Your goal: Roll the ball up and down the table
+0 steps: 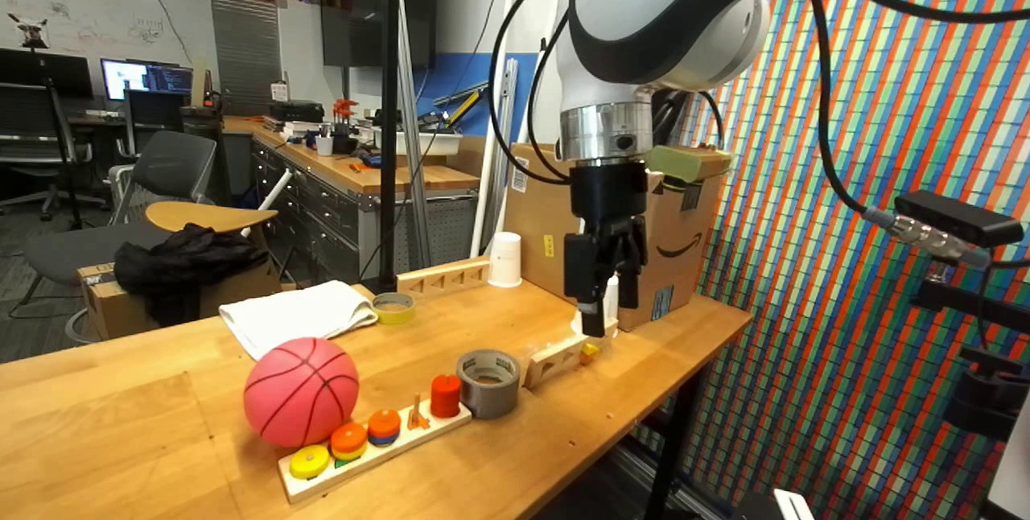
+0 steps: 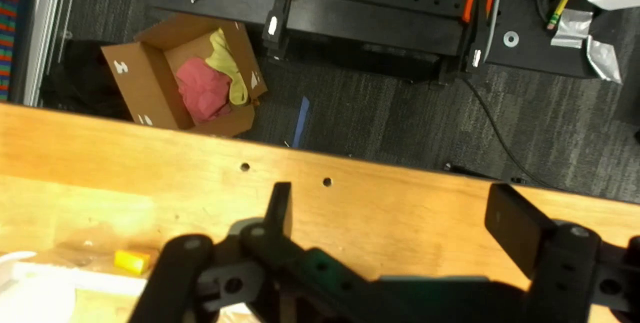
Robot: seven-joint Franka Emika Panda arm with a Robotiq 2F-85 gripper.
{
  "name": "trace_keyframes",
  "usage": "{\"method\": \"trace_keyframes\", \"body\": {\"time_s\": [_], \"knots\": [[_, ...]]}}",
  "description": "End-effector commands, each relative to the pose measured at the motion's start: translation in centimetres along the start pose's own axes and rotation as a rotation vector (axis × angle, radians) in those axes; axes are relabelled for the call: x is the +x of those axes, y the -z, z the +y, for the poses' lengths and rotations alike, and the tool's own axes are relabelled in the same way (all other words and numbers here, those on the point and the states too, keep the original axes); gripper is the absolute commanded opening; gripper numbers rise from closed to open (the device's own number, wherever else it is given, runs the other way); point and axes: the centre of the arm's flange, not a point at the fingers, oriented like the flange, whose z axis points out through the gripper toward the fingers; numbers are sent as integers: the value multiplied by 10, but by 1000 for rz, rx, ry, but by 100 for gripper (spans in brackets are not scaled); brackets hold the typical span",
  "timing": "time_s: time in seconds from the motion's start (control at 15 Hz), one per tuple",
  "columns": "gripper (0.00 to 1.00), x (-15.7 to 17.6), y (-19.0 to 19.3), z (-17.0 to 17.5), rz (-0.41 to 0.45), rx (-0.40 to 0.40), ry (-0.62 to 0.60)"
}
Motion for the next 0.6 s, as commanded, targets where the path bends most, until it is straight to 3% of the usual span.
{"method": "trace_keyframes", "body": {"time_s": [0.0,0.33,0.53], "knots": [[100,20,4,-32,116,31,81],[100,49,6,-80,255,80,194],[100,59,10,-124,293,111,299]]}}
